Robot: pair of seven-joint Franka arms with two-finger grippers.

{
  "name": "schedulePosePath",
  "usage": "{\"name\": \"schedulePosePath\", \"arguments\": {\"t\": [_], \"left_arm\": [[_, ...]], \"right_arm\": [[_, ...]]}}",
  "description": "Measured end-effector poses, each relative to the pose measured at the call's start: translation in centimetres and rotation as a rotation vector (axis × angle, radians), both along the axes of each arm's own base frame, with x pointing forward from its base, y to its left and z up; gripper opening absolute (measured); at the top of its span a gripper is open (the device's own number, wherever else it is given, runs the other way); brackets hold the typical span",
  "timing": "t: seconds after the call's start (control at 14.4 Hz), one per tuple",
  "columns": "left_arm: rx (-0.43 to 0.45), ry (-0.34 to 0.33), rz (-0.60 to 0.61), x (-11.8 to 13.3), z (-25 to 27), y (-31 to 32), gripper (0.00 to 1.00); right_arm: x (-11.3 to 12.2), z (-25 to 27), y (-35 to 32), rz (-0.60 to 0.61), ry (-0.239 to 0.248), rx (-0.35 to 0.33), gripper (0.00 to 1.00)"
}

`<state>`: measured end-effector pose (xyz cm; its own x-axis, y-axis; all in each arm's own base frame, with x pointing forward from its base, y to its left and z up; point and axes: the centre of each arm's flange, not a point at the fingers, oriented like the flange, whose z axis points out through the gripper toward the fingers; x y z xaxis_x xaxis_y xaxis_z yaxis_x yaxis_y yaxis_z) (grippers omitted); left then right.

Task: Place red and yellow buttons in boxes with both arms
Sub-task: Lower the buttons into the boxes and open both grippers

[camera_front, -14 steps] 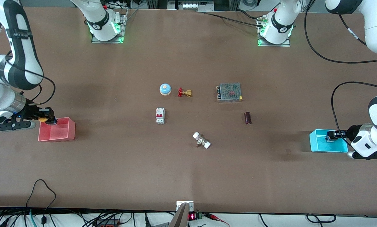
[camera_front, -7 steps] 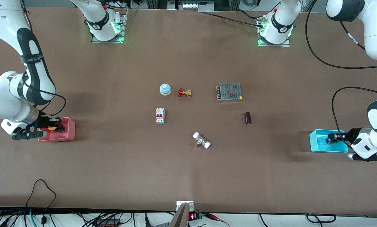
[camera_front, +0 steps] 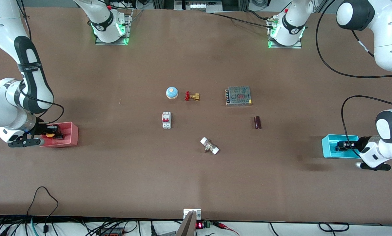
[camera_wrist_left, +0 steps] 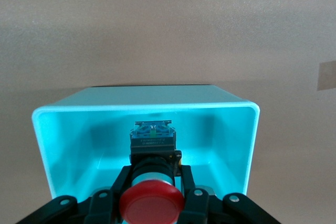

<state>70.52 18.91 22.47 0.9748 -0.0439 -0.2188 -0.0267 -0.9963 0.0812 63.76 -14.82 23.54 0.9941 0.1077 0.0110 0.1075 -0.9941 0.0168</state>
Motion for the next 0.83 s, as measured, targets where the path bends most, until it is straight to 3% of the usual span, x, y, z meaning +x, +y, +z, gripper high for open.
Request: {"name": "schedulePosePath", "arguments": {"t": [0.42,0.49,0.83], "left_arm": [[-0.004,0.010,-0.005,0.0,-1.2,0.1,0.41],[-0.004,0.010,-0.005,0.0,-1.2,0.1,0.46],[-0.003,0.001,0.001,0.1,-0.8,0.7,0.92]], "right_arm": [[0.3,-1.5,0.6,0.008,-0.010,-0.001,0.41],[0.3,-1.5,0.6,0.008,-0.010,-0.001,0.41],[0.3,-1.5,0.6,0.008,-0.011,-0.001,0.41]]}}
